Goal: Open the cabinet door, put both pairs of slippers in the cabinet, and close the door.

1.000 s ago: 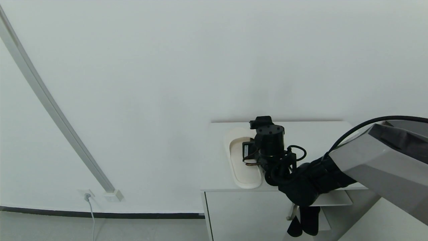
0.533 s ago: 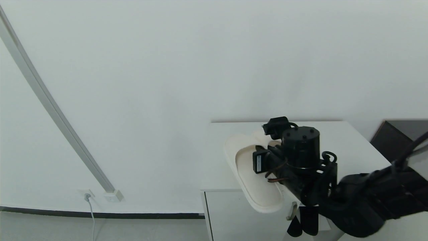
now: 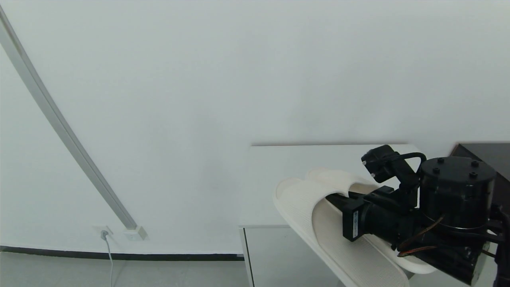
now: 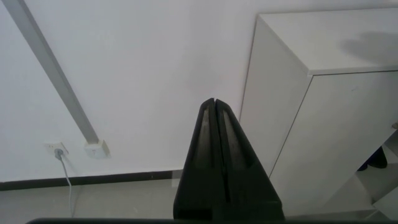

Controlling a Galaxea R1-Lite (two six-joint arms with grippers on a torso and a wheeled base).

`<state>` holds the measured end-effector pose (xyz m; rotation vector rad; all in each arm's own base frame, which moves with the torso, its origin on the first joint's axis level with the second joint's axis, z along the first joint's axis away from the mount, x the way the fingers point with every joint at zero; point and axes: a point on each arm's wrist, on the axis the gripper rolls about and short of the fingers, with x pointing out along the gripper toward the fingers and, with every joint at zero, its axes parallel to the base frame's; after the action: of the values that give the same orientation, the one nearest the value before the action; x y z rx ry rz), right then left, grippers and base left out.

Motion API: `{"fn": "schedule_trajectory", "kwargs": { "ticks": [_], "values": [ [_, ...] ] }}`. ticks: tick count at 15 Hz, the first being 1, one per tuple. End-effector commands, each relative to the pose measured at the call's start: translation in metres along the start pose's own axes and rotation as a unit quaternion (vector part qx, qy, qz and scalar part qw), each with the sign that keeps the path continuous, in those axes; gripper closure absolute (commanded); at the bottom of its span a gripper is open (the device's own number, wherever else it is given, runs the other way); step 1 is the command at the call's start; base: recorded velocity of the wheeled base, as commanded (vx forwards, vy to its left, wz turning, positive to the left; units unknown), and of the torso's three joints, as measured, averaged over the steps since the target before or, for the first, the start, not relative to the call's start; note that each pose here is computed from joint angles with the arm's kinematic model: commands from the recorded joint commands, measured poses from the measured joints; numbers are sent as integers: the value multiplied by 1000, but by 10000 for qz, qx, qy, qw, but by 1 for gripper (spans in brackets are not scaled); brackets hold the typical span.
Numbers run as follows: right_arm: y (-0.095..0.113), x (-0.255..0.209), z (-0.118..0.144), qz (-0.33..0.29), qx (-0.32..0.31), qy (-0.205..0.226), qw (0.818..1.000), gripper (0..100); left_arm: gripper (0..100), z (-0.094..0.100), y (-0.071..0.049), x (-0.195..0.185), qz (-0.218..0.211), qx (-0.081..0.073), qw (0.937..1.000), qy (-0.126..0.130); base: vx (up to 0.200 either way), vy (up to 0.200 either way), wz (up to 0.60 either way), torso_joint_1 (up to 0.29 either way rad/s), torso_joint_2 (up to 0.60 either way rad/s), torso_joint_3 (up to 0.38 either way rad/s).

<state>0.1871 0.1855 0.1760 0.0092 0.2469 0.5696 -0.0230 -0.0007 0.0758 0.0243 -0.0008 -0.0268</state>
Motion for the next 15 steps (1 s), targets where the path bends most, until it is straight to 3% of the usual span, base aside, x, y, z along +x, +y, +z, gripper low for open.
{"fn": "schedule_trajectory", "kwargs": {
  "ticks": [1, 5, 15],
  "values": [
    [-1, -6, 5, -1, 21, -105, 9999, 100, 100, 0, 0, 0, 4, -6, 10000, 2, 0, 0, 0, 0, 0, 0],
    [0, -2, 2, -12, -6, -24, 10000, 100, 100, 0, 0, 0, 4, -6, 10000, 2, 0, 0, 0, 0, 0, 0],
    [0, 5, -7, -41, -57, 139, 9999, 100, 100, 0, 0, 0, 4, -22, 10000, 2, -200, 0, 0, 2, 4, 2]
  ]
}}
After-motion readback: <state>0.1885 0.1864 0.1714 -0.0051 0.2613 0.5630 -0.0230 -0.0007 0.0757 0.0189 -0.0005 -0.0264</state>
